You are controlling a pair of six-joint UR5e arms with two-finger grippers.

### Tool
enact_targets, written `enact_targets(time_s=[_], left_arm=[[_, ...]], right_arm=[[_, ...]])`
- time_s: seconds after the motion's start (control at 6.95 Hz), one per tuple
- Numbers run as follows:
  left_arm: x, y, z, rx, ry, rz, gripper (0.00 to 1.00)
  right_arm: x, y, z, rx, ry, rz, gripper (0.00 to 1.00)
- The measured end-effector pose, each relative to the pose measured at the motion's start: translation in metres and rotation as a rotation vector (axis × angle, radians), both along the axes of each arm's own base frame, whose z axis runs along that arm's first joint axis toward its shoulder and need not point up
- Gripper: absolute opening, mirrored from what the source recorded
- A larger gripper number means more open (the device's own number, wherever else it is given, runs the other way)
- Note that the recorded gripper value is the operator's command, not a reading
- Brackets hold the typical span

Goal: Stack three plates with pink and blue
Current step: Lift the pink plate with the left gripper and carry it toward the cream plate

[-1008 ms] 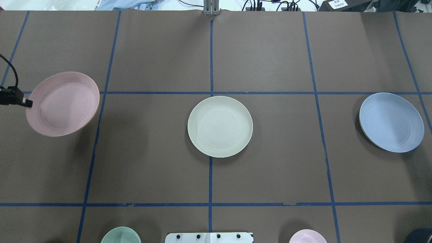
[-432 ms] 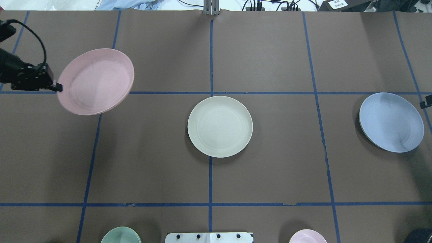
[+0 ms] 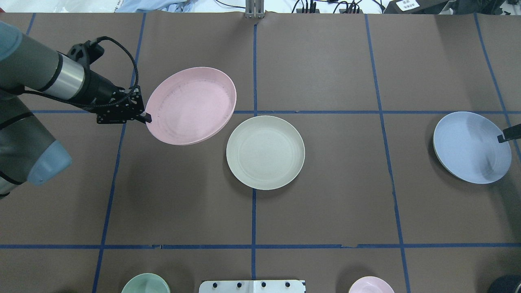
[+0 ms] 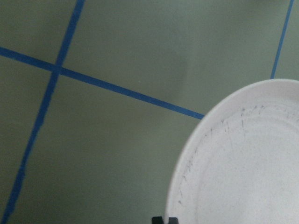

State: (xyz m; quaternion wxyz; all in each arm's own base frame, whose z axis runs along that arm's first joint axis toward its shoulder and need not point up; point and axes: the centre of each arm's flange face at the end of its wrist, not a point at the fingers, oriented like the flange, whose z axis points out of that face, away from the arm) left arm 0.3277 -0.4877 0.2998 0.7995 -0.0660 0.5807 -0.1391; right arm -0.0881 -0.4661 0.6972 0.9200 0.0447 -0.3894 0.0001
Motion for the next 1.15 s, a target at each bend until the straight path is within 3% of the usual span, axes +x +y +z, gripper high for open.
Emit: enact_targets(time_s=[0.14,0.29,0.43,0.58,0.72,1.15], left_arm=[[0.014,0.002,-0.007,-0.002,0.001,-0.001,0.00],[0.025,0.001,-0.010,0.000,-0.004,-0.008,0.00],[0.043,-0.002,-0.013,0.003,-0.016,-0.021,0.00],[0.062,-0.003,-0.018,0.000,-0.023,-0.031,0.00],[0.078,-0.002,-0.023,-0.011,-0.024,-0.033,0.00],[0.114,-0.004,-0.027,-0.014,-0.044,-0.045,0.00]], right_arm=[[-0.005,0.002,0.010,-0.017,0.006,-0.013,0.89],[-0.009,0.005,0.018,-0.033,0.011,-0.022,0.75],[-0.011,0.006,0.021,-0.042,0.011,-0.028,0.55],[-0.013,0.007,0.023,-0.047,0.009,-0.031,0.23],[-0.013,0.007,0.023,-0.049,0.007,-0.033,0.00],[-0.014,0.008,0.020,-0.053,-0.017,-0.042,0.00]])
